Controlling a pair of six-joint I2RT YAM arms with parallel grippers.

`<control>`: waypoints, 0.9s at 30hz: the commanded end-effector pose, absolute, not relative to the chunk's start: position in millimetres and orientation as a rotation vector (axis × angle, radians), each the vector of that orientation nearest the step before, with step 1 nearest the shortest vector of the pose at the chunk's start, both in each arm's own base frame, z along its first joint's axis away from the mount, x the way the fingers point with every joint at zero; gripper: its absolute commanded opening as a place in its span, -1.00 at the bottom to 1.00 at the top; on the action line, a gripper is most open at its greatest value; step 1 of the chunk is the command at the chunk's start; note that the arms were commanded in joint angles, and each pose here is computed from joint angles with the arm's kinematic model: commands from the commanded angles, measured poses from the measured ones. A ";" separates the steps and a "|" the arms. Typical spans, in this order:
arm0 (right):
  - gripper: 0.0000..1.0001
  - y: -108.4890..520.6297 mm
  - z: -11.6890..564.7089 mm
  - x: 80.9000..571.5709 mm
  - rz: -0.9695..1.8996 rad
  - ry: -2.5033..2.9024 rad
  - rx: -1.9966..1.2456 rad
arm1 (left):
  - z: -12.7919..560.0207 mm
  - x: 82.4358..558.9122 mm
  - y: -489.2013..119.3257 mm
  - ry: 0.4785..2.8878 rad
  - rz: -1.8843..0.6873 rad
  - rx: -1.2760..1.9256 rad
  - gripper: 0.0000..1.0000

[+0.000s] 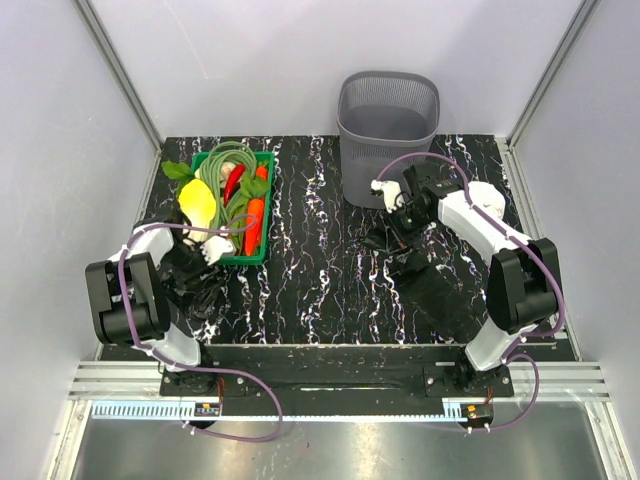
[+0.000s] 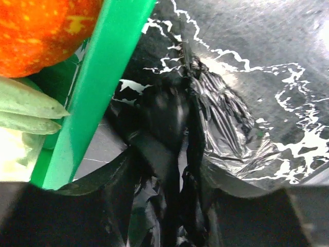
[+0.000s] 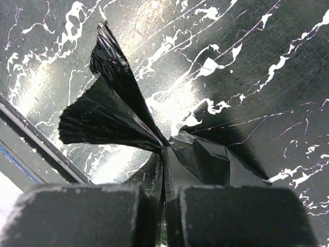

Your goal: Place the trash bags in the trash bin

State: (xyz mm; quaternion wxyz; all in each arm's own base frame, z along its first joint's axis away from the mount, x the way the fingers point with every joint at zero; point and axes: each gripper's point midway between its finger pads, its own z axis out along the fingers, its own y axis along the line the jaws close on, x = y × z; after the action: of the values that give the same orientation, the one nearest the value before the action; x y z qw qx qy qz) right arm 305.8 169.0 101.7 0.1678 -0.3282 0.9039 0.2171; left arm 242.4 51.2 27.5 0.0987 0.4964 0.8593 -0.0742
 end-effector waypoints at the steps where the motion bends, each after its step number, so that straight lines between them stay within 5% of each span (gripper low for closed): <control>1: -1.00 171.8 118.3 310.8 0.627 2.502 -0.932 | 25.4 255.9 66.6 2.526 -0.143 1.447 0.13; 11: -1.00 172.7 142.5 314.3 0.619 2.472 -0.929 | 75.2 262.7 56.5 2.405 -0.126 1.338 0.91; 19: -1.00 157.1 152.6 307.8 0.509 2.459 -0.907 | 168.2 276.6 10.2 2.192 -0.229 1.198 0.98; 27: -1.00 136.6 179.7 304.9 0.432 2.405 -0.815 | 298.8 356.1 -125.9 1.845 -0.210 1.145 0.98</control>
State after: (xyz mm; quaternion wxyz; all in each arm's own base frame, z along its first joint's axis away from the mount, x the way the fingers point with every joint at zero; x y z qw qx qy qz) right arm 304.5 152.7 164.1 0.2529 -0.3270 0.8923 0.1812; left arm 322.0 -56.1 232.8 0.3679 0.4972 0.7841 -0.0503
